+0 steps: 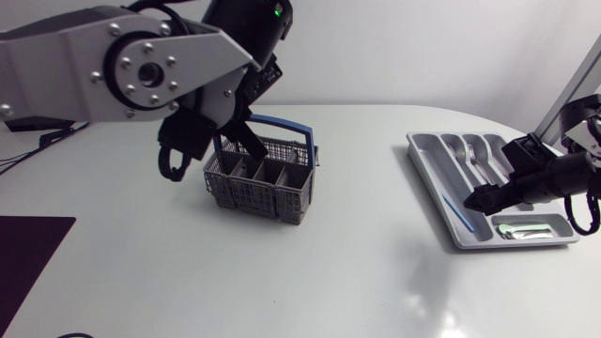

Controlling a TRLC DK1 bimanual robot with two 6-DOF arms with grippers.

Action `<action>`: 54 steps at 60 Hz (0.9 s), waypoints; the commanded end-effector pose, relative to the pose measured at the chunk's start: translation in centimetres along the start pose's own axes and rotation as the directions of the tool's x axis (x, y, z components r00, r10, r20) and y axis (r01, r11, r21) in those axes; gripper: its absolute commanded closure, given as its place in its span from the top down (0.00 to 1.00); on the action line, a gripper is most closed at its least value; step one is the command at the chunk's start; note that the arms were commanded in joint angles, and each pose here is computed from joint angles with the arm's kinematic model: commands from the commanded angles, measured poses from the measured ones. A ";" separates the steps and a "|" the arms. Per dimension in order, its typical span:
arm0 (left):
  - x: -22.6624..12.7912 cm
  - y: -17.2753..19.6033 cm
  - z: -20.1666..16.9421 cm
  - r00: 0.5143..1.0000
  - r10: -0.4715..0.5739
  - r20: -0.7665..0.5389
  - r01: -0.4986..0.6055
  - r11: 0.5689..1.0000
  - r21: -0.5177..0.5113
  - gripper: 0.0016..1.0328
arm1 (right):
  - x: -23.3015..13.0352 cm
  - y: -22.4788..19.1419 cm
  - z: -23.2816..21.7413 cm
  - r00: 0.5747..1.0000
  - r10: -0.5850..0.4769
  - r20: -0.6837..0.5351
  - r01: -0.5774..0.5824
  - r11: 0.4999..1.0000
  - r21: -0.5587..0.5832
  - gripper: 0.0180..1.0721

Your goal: Unload the cutlery basket into the drawer organizer.

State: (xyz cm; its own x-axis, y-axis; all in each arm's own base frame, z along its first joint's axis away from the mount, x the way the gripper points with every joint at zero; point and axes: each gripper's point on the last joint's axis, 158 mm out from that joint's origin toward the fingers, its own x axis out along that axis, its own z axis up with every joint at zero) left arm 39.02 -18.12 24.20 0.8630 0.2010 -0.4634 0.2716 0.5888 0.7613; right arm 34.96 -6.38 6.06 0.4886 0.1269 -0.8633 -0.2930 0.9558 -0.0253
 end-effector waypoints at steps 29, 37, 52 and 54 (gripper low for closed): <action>-3.9 -4.3 2.6 0.928 -0.331 0.170 0.347 0.935 -0.072 0.03 | -7.4 12.0 3.2 0.956 0.197 0.218 -0.124 0.944 -0.306 0.95; -3.7 -7.7 2.9 0.888 -0.431 0.161 0.444 0.894 -0.060 0.03 | -7.6 15.1 2.6 0.945 0.258 0.199 -0.169 0.910 -0.379 0.95; -3.6 -14.1 2.9 0.763 -0.639 0.102 0.646 0.760 -0.074 0.03 | -7.3 19.9 1.5 0.923 0.351 0.156 -0.239 0.842 -0.484 0.95; -3.7 -14.8 2.8 0.741 -0.665 0.092 0.672 0.736 -0.083 0.03 | -7.2 20.4 1.5 0.922 0.355 0.155 -0.240 0.837 -0.491 0.95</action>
State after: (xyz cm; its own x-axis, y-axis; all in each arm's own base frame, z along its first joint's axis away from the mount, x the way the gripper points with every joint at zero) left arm 32.94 -28.66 16.35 0.5387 -0.2927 -0.7900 0.7382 0.6160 0.2751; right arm 27.63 11.77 13.40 0.4976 0.4895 -0.7161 -0.7520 0.6548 -0.0750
